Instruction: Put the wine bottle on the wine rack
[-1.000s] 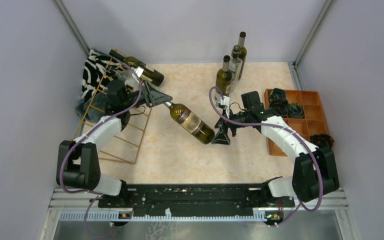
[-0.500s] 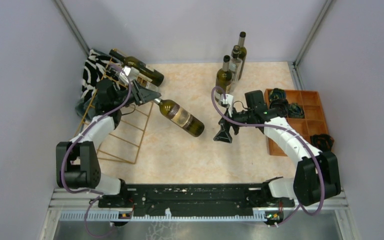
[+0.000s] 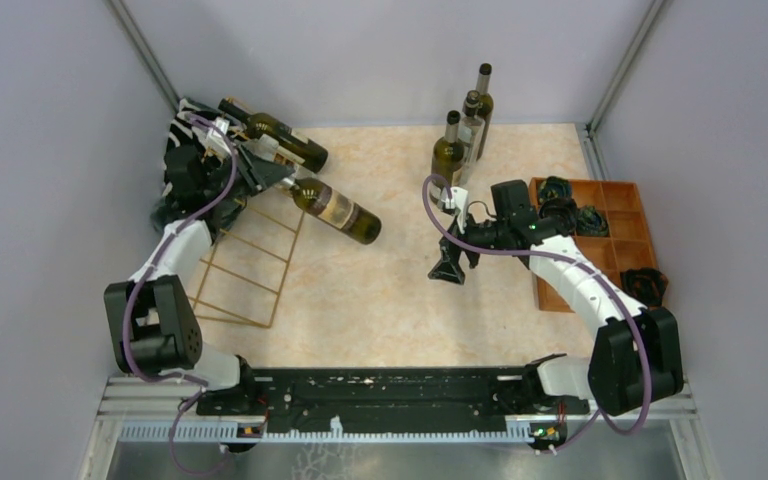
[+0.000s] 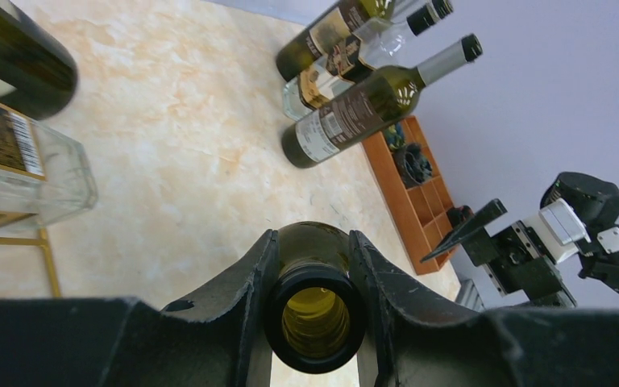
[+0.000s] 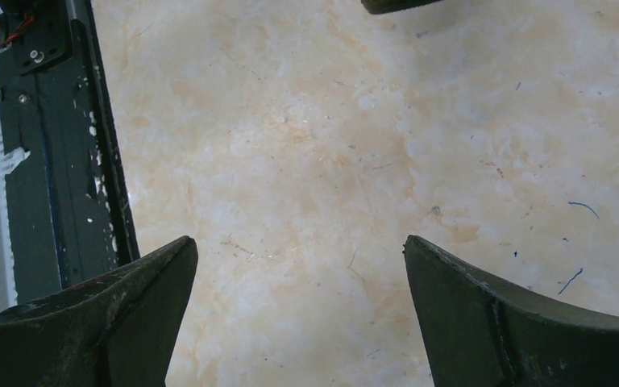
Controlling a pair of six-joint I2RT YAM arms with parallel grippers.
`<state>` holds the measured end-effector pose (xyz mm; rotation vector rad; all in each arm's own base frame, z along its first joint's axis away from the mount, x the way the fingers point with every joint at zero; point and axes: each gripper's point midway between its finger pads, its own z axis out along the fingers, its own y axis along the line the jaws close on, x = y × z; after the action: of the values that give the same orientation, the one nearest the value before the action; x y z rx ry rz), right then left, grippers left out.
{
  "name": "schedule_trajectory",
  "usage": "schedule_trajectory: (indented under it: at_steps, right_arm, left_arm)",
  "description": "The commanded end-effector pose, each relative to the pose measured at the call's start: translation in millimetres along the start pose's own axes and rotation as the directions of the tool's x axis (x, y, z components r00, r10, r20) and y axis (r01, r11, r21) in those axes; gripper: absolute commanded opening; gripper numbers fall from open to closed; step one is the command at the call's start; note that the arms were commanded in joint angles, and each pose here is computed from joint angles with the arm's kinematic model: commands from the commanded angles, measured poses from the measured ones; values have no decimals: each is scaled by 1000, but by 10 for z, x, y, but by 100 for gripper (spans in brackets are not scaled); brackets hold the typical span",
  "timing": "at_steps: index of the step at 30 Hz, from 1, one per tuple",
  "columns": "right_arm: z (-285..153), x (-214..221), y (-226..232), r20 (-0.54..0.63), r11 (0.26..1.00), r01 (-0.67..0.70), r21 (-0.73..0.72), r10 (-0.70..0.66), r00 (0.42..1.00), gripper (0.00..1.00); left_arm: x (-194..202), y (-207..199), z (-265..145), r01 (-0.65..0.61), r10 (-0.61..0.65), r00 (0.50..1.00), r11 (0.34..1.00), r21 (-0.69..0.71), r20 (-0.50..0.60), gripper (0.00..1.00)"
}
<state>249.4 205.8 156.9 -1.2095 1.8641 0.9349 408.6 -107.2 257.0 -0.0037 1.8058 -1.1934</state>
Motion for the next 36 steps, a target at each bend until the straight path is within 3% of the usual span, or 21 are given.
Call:
schedule_trajectory:
  at_steps: [1, 21, 36]
  right_arm:
    - [-54, -131, -31, 40, 997, 73, 30, -74, 996, 98]
    - [-32, -108, -29, 31, 996, 84, 30, -85, 996, 98]
    - [-26, -103, -21, 27, 995, 91, 30, -92, 995, 98]
  left_arm:
    - [-356, -40, -60, -60, 60, 996, 998, -5, 66, 0]
    - [-754, 394, -263, -164, 197, 973, 955, -247, 116, 0]
    - [-931, 494, -385, -192, 248, 959, 923, -333, 134, 0]
